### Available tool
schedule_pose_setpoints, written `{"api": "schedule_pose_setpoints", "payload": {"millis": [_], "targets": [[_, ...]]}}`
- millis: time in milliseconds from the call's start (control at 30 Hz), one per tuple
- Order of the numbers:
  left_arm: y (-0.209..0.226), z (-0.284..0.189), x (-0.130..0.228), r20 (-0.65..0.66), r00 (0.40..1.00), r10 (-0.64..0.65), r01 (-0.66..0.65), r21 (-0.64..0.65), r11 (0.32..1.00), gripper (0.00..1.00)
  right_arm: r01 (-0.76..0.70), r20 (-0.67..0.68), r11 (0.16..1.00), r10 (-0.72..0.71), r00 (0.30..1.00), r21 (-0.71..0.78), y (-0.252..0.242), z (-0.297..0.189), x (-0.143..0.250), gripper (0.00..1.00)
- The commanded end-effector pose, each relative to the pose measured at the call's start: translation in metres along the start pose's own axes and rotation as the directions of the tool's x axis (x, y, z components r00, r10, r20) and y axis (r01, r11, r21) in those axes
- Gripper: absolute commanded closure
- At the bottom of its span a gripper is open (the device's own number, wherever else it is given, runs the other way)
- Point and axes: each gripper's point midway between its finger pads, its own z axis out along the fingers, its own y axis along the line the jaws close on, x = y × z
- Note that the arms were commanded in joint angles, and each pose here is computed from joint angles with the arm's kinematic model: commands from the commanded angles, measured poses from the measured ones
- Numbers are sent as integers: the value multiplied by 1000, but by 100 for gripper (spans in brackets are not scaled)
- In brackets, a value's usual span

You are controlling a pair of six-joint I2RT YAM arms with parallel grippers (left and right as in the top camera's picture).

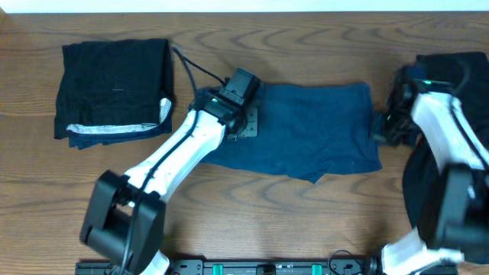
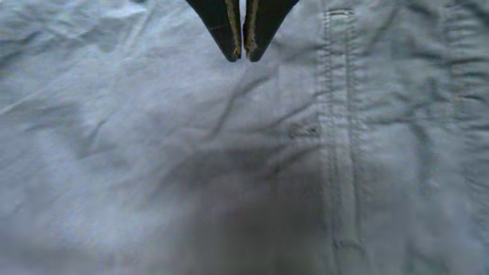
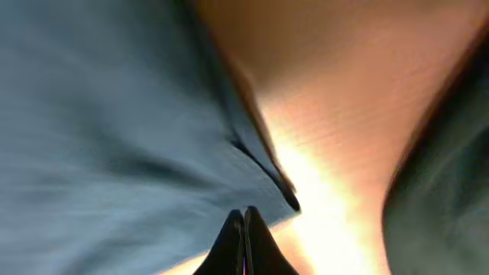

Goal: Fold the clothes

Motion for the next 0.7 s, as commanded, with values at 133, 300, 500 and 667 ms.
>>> {"api": "schedule_pose_setpoints", "payload": {"millis": [133, 300, 500, 667], "targets": [[33, -6, -21, 73, 997, -13, 19, -88, 996, 94, 258, 380, 928, -144, 914, -268, 63, -99, -40, 99], [50, -2, -29, 83, 996, -15, 25, -120, 992, 94, 305, 407, 925, -194, 892, -227, 71, -69, -52, 99], [67, 1, -31, 74, 996, -52, 62, -140, 988, 94, 322, 479, 923, -190, 857, -210, 80, -6, -87, 99], [71, 3, -24, 45, 997, -56, 62, -154, 986, 94, 326, 488, 921, -188, 853, -214, 86, 42, -105, 99]]}}
